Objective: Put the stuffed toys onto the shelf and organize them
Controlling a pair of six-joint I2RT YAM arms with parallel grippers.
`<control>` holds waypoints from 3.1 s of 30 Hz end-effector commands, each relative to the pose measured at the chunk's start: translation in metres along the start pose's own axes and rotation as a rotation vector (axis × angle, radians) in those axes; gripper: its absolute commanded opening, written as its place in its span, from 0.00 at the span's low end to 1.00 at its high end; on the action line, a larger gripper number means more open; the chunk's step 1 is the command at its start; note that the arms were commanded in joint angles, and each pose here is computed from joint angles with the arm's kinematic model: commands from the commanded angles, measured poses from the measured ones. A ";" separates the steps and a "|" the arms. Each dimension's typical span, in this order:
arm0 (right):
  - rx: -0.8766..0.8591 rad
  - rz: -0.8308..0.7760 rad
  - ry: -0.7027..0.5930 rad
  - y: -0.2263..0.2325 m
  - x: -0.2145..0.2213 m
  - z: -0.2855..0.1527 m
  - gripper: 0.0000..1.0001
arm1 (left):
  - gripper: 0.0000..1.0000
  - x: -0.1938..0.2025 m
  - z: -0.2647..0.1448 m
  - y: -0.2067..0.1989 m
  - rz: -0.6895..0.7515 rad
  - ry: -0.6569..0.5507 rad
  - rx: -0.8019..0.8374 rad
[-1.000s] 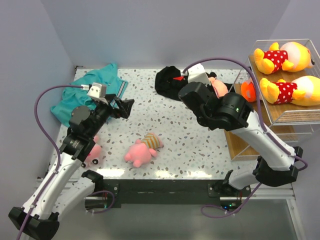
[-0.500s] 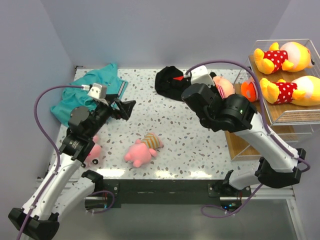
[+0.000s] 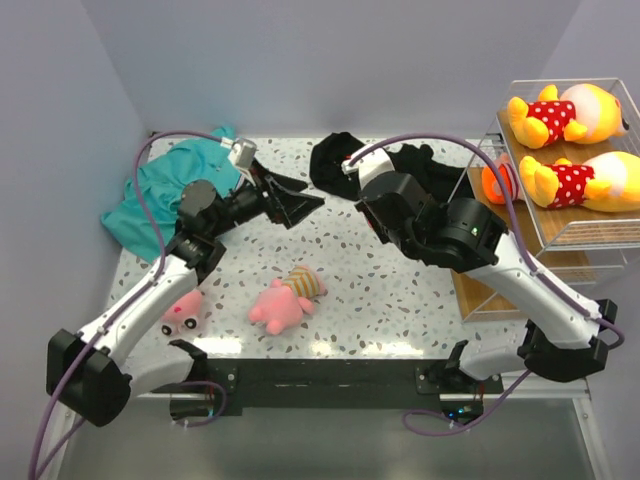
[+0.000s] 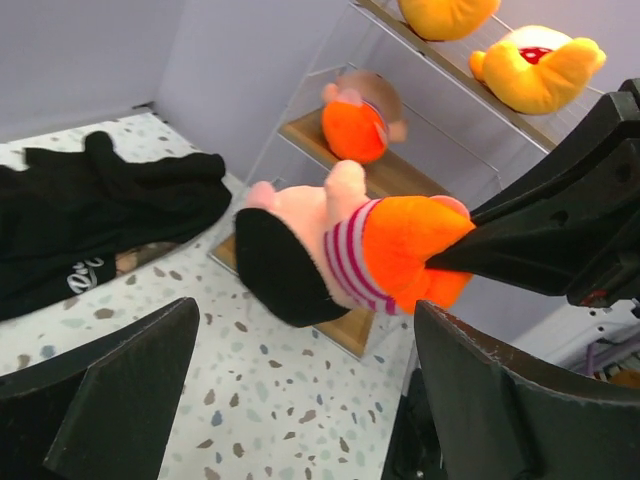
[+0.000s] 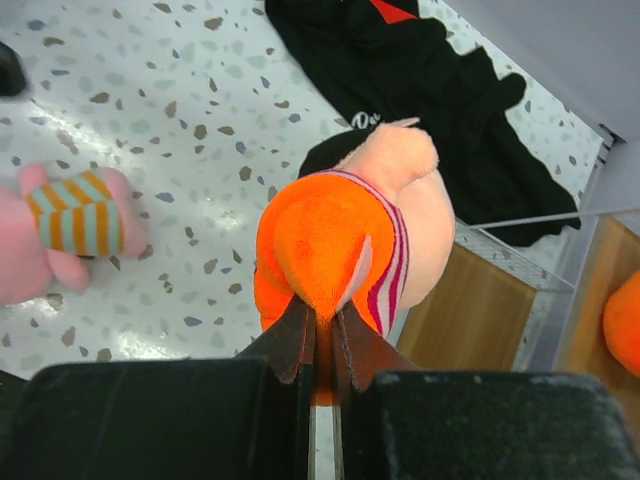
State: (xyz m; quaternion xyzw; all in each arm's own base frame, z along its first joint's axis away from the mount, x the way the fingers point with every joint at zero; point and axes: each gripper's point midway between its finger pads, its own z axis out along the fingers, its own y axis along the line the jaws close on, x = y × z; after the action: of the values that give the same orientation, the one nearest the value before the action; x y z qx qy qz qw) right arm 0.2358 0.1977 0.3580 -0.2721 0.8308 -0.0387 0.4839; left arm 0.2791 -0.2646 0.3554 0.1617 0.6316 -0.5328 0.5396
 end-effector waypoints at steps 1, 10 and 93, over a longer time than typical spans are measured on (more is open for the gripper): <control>-0.084 0.112 -0.160 0.013 -0.036 -0.005 0.02 | 0.93 -0.019 0.028 -0.054 0.087 -0.014 0.196; -0.141 0.268 -0.240 0.034 -0.042 0.007 0.00 | 0.88 0.003 0.044 -0.035 0.057 -0.019 0.155; -0.251 -0.190 -0.314 0.052 0.024 0.050 0.00 | 0.46 0.018 0.022 0.006 -0.039 0.340 -0.370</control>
State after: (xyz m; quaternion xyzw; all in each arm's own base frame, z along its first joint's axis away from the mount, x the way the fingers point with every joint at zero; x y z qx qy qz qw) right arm 0.2398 0.2396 0.2741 -0.4361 0.7121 0.0631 0.5465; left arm 0.2888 -0.2970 0.3483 0.1335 0.7891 -0.4126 0.4351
